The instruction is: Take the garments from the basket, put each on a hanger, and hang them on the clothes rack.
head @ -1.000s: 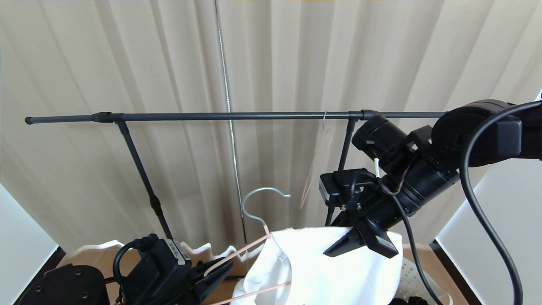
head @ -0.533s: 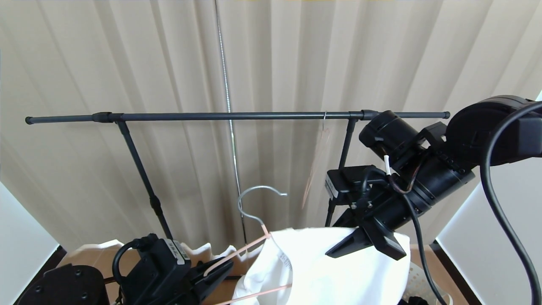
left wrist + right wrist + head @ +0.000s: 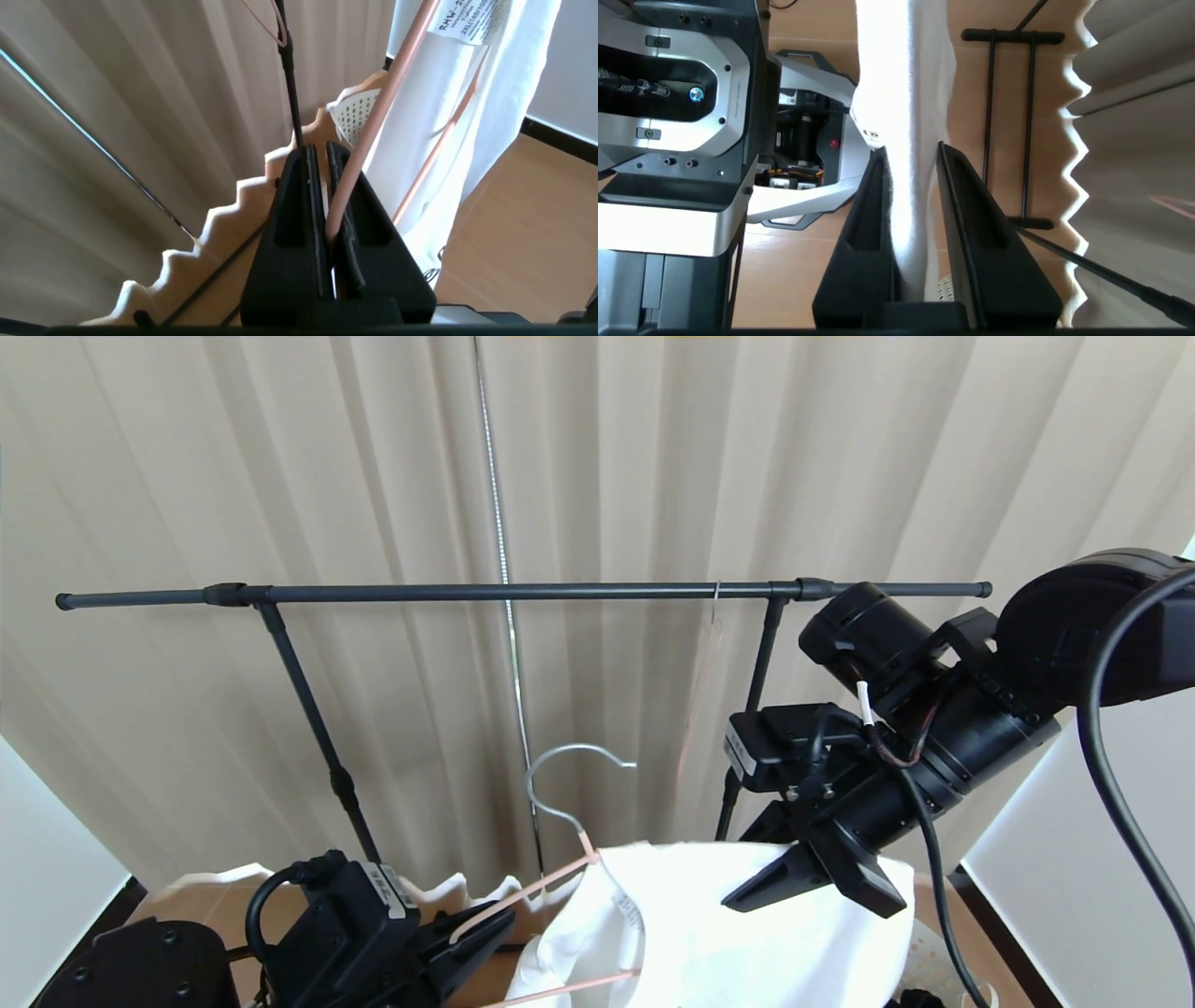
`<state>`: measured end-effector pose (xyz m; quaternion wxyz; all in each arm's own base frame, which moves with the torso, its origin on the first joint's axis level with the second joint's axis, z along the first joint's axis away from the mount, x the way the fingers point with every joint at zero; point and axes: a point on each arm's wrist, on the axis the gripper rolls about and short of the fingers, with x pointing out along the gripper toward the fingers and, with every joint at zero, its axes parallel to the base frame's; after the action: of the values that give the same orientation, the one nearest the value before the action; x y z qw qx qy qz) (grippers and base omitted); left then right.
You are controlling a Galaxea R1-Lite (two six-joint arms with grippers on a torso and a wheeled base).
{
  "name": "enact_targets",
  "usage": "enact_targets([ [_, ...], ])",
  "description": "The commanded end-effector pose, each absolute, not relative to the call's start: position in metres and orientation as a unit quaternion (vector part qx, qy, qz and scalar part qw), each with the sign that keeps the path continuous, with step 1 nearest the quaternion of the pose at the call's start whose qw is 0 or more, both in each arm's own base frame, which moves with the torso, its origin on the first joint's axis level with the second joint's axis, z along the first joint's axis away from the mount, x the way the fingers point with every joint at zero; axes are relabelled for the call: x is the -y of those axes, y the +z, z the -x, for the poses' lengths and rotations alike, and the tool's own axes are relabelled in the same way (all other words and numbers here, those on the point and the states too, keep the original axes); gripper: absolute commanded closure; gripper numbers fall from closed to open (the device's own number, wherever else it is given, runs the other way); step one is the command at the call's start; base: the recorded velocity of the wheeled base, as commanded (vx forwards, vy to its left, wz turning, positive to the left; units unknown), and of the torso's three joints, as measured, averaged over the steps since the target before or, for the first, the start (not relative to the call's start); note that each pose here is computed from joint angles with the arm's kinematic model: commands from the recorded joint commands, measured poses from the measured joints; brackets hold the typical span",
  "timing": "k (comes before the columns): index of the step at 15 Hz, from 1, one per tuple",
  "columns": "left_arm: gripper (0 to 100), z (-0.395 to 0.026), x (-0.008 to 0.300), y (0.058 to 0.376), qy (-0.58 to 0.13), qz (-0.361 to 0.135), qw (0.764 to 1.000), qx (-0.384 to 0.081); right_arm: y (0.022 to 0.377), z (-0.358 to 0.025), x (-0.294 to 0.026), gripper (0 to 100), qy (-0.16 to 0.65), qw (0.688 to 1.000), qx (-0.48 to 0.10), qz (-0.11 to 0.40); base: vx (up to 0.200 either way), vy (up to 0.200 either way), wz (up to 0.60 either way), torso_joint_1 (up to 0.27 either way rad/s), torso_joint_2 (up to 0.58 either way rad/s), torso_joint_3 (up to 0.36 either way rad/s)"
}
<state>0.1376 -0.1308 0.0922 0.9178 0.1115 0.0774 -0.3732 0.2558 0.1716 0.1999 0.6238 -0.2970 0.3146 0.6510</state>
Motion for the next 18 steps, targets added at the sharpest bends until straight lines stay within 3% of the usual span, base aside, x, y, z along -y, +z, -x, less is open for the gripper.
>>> enact_targets([
  [1,100,-0.1378,0.1310,0.0919,-0.373,-0.112,0.918,-0.078,0.2005,-0.2553,-0.1715,100,0.651,0.624,-0.314,0.297,0.000,0.000,0.00,0.000,0.00,0.000],
  [5,100,-0.1377,0.1309,0.0917,-0.373,-0.113,0.918,-0.078,0.2039,-0.2530,-0.1700,100,0.650,0.626,-0.310,0.298,0.000,0.000,0.00,0.000,0.00,0.000],
  [6,0,-0.1376,0.1308,0.0920,-0.373,-0.112,0.918,-0.078,0.2039,-0.2525,-0.1697,100,0.650,0.626,-0.311,0.298,0.000,0.000,0.00,0.000,0.00,0.000],
  [14,0,-0.1368,0.1301,0.0945,-0.373,-0.108,0.919,-0.072,0.2005,-0.2456,-0.1640,100,0.638,0.624,-0.326,0.311,0.000,0.000,0.00,0.000,0.00,0.000],
  [18,0,-0.1387,0.1283,0.0942,-0.367,-0.107,0.921,-0.074,0.2005,-0.2473,-0.1630,100,0.606,0.640,-0.319,0.348,0.000,0.000,0.00,0.000,0.00,0.000],
])
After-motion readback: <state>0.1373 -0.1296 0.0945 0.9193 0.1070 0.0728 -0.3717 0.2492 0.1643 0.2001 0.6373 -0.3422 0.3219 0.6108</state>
